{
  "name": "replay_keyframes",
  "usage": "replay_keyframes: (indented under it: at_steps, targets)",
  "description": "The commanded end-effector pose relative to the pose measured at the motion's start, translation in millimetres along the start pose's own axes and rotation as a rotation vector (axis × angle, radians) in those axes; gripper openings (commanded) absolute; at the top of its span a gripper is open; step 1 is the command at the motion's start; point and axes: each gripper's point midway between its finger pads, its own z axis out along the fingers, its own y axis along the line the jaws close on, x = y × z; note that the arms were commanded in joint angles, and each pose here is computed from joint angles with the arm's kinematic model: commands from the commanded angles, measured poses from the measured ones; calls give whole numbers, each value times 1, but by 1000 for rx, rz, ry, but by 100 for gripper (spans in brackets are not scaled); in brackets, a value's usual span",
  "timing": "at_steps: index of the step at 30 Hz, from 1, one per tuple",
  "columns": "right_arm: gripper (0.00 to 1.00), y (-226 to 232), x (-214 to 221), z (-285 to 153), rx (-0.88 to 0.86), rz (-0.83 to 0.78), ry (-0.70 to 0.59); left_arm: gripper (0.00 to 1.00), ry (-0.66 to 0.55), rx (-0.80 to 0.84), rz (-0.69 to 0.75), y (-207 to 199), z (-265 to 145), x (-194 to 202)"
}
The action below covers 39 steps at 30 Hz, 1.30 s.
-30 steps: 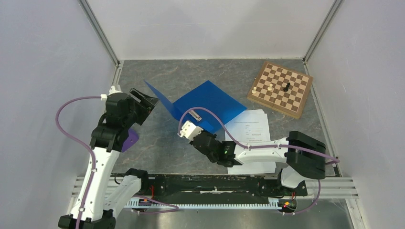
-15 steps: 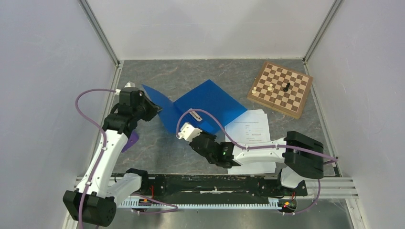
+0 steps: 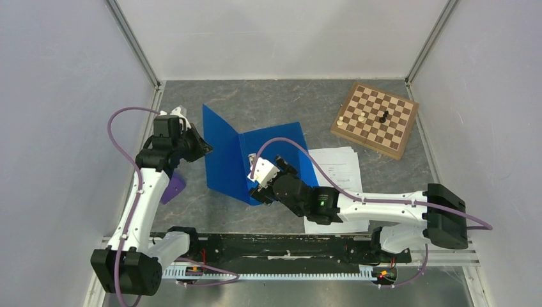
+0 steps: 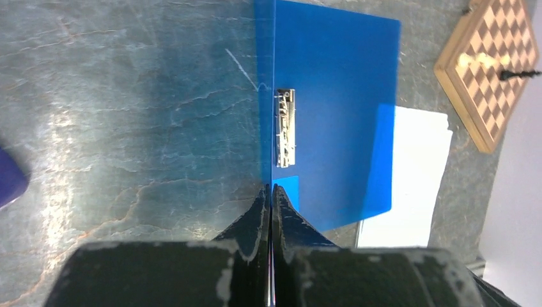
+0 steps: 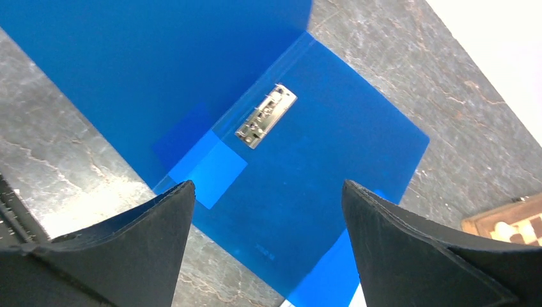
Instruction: Put the files into the folder
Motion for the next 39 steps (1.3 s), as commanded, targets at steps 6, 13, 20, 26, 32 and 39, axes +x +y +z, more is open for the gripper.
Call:
replay_keyframes:
  at_steps: [6, 13, 20, 26, 32, 39]
  targets:
    - [86, -7, 7, 14, -31, 139, 82, 2, 55, 223, 102, -28, -2, 15]
    - [81, -27, 41, 54, -2, 375, 216, 2, 87, 321, 102, -44, -4, 21]
    - [86, -31, 77, 83, 25, 444, 321, 18, 76, 100, 102, -10, -2, 14]
    - [97, -28, 93, 104, 95, 477, 370, 62, 2, -135, 108, 24, -8, -10]
    - [98, -20, 93, 121, 175, 434, 367, 64, -29, -112, 97, 14, -8, -23]
    - [98, 1, 126, 136, 233, 323, 474, 63, -42, -79, 93, 3, -10, -33]
